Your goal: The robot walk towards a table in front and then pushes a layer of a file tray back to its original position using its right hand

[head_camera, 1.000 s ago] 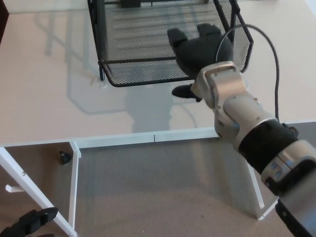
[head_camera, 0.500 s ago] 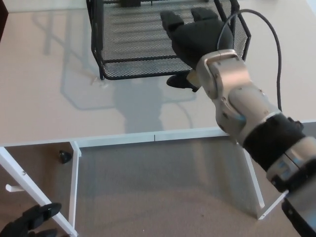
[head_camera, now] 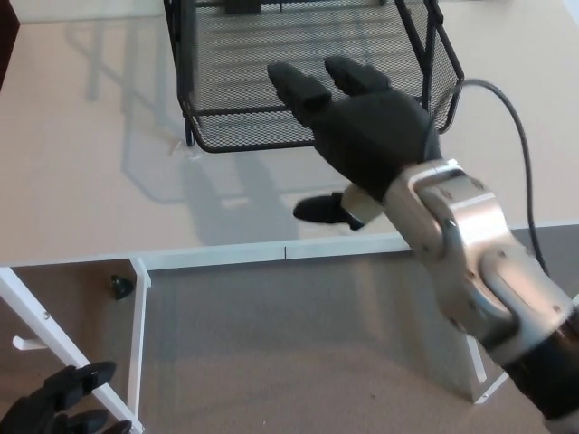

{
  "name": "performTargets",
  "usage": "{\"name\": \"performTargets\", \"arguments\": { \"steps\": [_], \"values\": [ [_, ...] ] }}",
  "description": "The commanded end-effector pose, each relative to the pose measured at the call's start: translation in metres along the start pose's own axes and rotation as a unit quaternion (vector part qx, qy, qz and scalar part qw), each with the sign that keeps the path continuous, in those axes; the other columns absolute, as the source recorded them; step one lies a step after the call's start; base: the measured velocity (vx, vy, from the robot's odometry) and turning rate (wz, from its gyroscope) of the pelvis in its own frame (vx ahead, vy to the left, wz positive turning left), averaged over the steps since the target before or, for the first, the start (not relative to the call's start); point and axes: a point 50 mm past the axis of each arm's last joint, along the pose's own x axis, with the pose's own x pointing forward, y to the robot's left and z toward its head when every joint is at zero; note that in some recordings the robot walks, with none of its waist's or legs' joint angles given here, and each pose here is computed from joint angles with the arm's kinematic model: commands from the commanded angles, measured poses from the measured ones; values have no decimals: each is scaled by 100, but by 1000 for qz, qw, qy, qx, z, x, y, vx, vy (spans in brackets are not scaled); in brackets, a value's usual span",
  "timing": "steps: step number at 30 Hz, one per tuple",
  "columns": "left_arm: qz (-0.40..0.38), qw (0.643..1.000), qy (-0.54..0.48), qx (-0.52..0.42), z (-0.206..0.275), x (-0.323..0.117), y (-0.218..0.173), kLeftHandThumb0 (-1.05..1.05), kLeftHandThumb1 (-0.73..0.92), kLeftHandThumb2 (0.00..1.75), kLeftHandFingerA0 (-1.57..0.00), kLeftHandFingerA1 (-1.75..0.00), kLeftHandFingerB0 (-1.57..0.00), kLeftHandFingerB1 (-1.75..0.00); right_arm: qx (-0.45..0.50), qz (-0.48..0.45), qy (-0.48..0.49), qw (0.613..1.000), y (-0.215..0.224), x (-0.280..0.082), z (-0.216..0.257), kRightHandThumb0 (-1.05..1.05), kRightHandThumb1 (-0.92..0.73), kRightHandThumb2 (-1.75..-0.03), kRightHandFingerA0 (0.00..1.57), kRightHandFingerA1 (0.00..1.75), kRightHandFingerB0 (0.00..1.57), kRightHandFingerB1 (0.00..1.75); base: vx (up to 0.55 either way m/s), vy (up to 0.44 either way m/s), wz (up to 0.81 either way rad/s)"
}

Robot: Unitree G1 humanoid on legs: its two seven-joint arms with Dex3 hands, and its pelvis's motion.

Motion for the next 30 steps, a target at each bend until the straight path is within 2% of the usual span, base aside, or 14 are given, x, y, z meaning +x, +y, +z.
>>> {"name": "performTargets", "arguments": {
  "steps": [1, 5, 6, 9, 12, 16, 17, 18, 23, 24, 26, 27, 28, 30],
  "values": [
    [4, 1000, 26, 11, -10, 0, 4, -42, 63, 59, -30, -39, -26, -33, 66, 26, -162, 984, -62, -131, 19, -81, -61, -59, 0, 0, 0, 0, 0, 0, 0],
    [1, 1000, 31, 1, -15, -1, -2, -42, 63, 59, -30, -39, -26, -32, 74, -27, -176, 981, -91, -165, 17, -80, -64, -60, 0, 0, 0, 0, 0, 0, 0],
    [4, 1000, 30, 1, -13, 1, 0, -43, 62, 59, -31, -39, -25, -33, 62, -62, -186, 979, -104, -177, 13, -86, -54, -88, 0, 2, 0, 0, 0, 0, 0],
    [6, 999, 33, -1, -16, -1, 2, -42, 63, 59, -31, -38, -26, -33, 44, -124, -189, 973, -113, -210, 2, -91, -57, -92, 0, 0, 0, 0, 0, 0, 0],
    [1, 999, 35, 3, -20, -2, 0, -44, 63, 59, -31, -39, -26, -33, 84, -122, -185, 972, -113, -232, -4, -89, -55, -89, 0, 1, 0, 0, 0, 0, 0],
    [-2, 999, 34, -1, -22, -2, -4, -43, 63, 59, -32, -38, -27, -33, 174, -135, -137, 966, -94, -264, -7, -76, -44, -77, 0, 0, 0, 0, 0, 0, 0],
    [-3, 999, 37, -1, -24, -4, -4, -42, 63, 59, -31, -38, -26, -33, 193, -129, -117, 966, -87, -271, -5, -80, -47, -82, 0, 11, 0, 0, 0, 0, 0],
    [-3, 999, 37, 0, -25, -6, -4, -42, 63, 59, -32, -38, -27, -33, 236, -109, -79, 962, -74, -280, -7, -84, -52, -84, 0, 0, 0, 0, 0, 0, 0],
    [7, 999, 38, 7, -25, -5, -2, -42, 63, 59, -32, -38, -28, -33, 347, -62, 14, 936, -34, -302, -14, -85, -55, -87, 0, 0, 0, 0, 0, 0, 0],
    [9, 999, 35, 2, -24, -4, -2, -42, 63, 59, -33, -39, -28, -33, 401, -45, 79, 911, -11, -310, -21, -80, -55, -88, 0, 6, 0, 8, 0, 0, 0],
    [11, 999, 35, -3, -25, -3, -1, -43, 62, 59, -33, -39, -28, -33, 436, -32, 140, 889, 15, -316, -29, -74, -53, -79, 0, 8, 0, 3, 0, 0, 0],
    [8, 999, 43, -6, -32, -9, -3, -43, 62, 59, -33, -38, -28, -33, 446, -25, 167, 879, 31, -320, -34, -76, -54, -87, 0, 9, 0, 9, 0, 0, 0],
    [7, 999, 46, -7, -34, -11, -3, -43, 62, 59, -32, -38, -28, -33, 457, -20, 185, 870, 40, -323, -36, -84, -56, -85, 0, 0, 0, 0, 0, 0, 0],
    [9, 998, 55, -12, -38, -14, -2, -43, 62, 59, -32, -38, -29, -33, 487, -9, 231, 842, 63, -327, -41, -82, -54, -82, 0, 0, 0, 0, 0, 0, 0]
  ]
}}
